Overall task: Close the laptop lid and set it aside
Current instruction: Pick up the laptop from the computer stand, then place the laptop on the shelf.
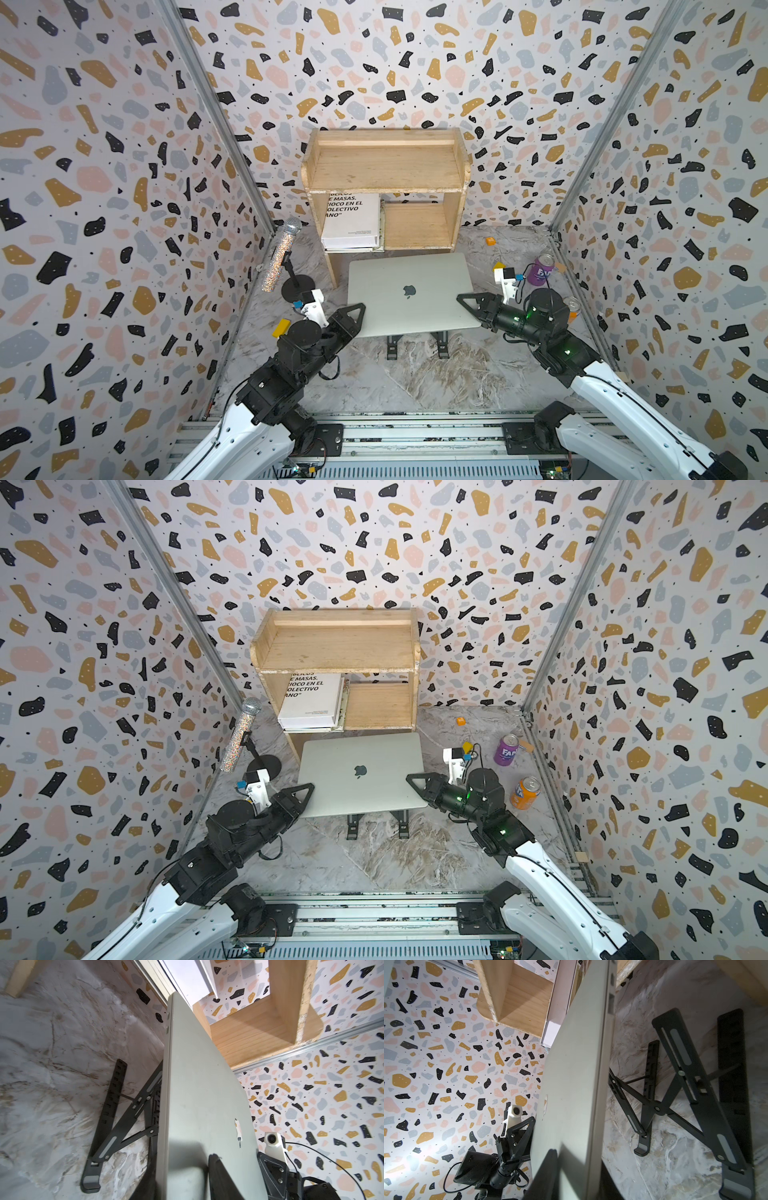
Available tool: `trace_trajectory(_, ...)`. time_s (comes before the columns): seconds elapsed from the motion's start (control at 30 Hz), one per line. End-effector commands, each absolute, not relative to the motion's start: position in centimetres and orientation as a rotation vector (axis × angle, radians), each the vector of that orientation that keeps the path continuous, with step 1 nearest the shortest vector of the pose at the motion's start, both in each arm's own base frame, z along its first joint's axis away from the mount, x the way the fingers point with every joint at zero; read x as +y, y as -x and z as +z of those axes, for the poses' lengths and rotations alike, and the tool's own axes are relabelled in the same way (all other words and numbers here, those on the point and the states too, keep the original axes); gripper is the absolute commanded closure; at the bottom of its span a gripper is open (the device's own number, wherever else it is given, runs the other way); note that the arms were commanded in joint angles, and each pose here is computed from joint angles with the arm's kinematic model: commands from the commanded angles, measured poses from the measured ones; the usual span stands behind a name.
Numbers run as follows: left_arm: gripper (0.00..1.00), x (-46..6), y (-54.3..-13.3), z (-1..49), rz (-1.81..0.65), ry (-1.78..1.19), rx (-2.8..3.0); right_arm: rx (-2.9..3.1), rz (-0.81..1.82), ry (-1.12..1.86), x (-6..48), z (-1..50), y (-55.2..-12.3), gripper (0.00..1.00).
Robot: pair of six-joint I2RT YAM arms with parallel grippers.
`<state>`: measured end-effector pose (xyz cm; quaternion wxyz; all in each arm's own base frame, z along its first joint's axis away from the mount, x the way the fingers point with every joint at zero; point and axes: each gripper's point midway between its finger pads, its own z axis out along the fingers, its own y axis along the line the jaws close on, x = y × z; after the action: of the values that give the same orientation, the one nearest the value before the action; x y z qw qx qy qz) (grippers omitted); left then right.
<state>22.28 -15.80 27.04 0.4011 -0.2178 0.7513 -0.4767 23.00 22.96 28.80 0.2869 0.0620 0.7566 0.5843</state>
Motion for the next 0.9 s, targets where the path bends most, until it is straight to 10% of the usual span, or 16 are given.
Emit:
trace_trajectory(0.0, 0.65, -18.5, -19.3, 39.0, -1.654, 0.313, 1.555, 1.951, 1.726, 0.127, 25.2, 33.1, -19.4, 0.78)
trace_trajectory(0.87, 0.73, -17.2, -19.9, 44.5, -1.543, 0.337, 1.559, 1.904, 1.832, 0.168, 26.8, 40.2, -20.3, 0.90)
